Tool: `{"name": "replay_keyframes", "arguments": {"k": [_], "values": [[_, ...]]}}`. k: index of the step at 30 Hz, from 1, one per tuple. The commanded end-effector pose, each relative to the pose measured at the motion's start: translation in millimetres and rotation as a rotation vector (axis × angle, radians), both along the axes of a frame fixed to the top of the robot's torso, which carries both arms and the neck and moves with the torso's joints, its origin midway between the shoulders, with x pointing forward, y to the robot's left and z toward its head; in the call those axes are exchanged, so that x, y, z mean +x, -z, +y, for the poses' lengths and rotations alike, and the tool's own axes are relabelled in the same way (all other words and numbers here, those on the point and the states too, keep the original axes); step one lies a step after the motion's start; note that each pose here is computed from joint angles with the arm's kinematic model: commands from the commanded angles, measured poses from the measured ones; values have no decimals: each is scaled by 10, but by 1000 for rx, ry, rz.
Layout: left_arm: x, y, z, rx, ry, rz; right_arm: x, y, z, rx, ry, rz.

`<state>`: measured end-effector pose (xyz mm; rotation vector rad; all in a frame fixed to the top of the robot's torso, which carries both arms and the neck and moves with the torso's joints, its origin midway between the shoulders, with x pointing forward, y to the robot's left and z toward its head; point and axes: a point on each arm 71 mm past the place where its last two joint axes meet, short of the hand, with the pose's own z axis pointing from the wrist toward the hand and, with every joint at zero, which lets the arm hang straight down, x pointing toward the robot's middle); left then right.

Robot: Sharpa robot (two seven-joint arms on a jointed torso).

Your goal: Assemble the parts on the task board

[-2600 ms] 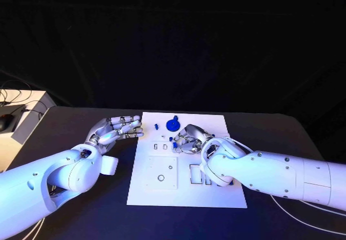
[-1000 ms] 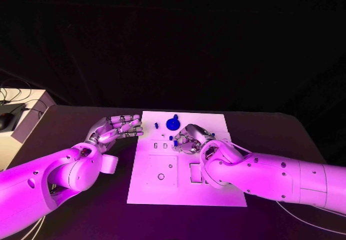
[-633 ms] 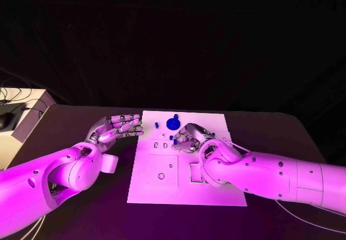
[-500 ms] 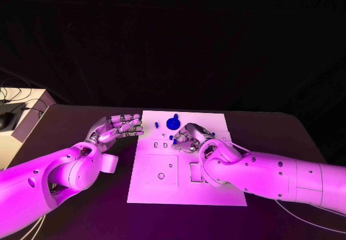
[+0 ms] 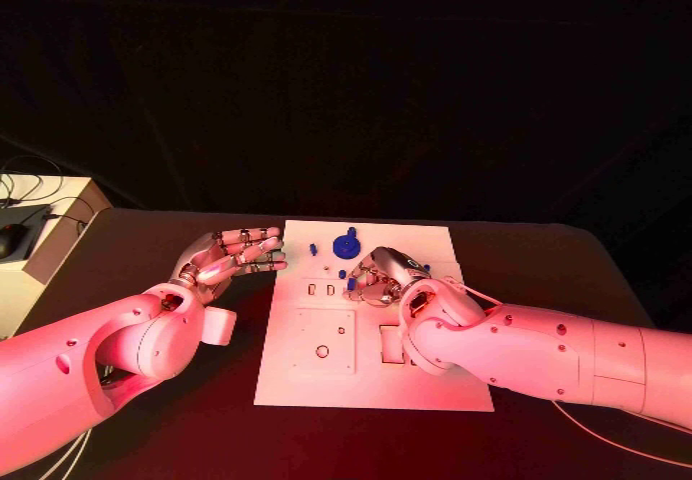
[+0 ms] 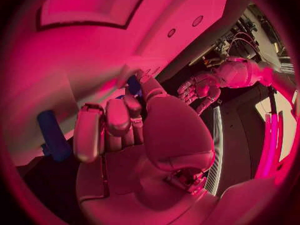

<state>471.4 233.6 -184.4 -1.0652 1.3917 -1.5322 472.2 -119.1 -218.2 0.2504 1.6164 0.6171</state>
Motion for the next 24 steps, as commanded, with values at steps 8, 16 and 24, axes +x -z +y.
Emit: {"name": "replay_keyframes", "arguments": {"k": [8,16,24], "values": [[-4,-7,-20,-7,19,-4,-6,15,-3,-17,-23,-10],[-3,-6,-19,-6,19,-4,-8,-1,-1,-5,-24,-30],[-2,-5,-18,-6,18,-3,-12,-19,3,11,-30,-54]]}}
